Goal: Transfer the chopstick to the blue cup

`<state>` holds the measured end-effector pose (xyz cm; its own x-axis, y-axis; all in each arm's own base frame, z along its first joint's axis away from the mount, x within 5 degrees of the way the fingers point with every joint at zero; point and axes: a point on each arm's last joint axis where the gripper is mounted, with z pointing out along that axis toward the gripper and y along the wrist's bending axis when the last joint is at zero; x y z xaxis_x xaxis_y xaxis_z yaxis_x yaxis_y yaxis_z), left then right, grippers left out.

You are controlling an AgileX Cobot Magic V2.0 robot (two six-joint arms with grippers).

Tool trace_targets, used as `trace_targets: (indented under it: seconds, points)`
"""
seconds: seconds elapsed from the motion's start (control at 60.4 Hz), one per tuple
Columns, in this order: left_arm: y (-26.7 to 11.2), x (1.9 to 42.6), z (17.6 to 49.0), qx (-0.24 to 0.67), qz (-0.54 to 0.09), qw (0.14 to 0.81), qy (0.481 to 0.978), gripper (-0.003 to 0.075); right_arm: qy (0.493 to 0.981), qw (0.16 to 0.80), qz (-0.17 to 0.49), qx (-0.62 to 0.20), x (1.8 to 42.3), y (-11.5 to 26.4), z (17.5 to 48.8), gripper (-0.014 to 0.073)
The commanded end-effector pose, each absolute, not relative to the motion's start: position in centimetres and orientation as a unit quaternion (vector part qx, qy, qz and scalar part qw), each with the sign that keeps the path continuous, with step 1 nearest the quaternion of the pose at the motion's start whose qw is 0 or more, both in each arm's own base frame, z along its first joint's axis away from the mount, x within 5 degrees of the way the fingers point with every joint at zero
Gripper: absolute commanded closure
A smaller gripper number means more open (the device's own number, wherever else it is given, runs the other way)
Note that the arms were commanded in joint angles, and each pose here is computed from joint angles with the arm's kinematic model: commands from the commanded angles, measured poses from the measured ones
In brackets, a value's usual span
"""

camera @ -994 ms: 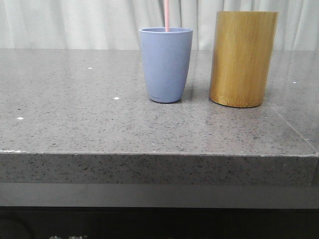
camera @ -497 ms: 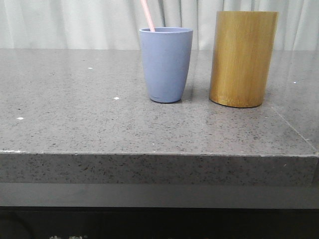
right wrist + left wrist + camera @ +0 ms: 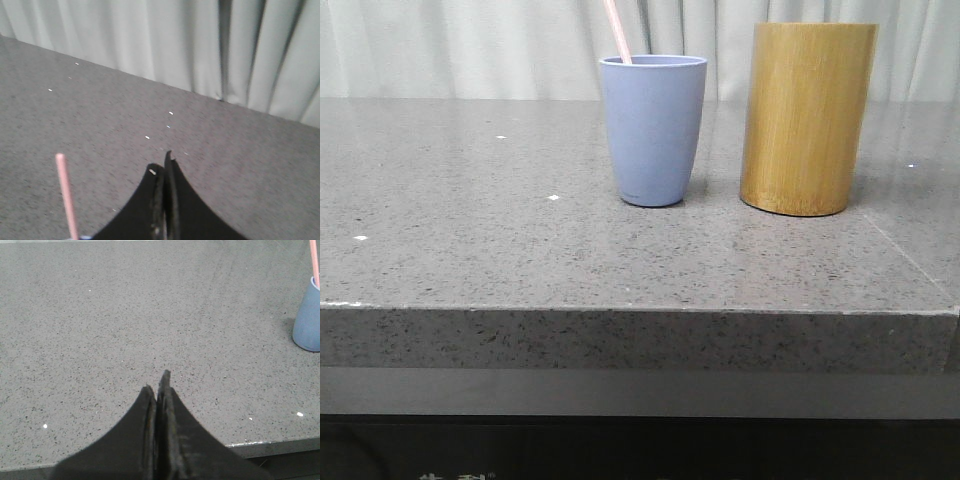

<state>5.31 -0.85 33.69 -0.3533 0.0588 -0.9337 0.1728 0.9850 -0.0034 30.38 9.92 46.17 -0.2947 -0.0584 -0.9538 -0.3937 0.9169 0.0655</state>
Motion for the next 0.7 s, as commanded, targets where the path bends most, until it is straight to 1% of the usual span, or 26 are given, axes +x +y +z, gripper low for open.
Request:
trace_targets:
  seconds: [0.0,0.149,0.232,0.431,0.514,0.679]
  points:
    - [-0.9,5.5,35.1,0.064,-0.060,0.603,0.793,0.0739,0.768,0.621,0.108,-0.116,28.1,6.5,49.6,0.0696]
    - [-0.9,5.5,35.1,0.064,-0.060,0.603,0.793,0.0739,0.778,0.620,0.063,-0.081,25.7,3.1,49.5,0.0696]
    - [-0.9,5.5,35.1,0.064,-0.060,0.604,0.792,0.0739,0.778,0.622,0.057,-0.071,24.1,2.5,48.7,0.0696]
    - [-0.9,5.5,35.1,0.064,-0.060,0.604,0.792,0.0739,0.758,0.648,0.051,-0.056,18.9,1.9,44.7,0.0696]
    - [-0.9,5.5,35.1,0.064,-0.060,0.604,0.792,0.0739,0.750,0.657,0.048,-0.048,16.3,1.6,41.9,0.0696]
    - [-0.9,5.5,35.1,0.064,-0.060,0.604,0.792,0.0739,0.738,0.671,0.047,-0.044,11.7,1.3,38.2,0.0696]
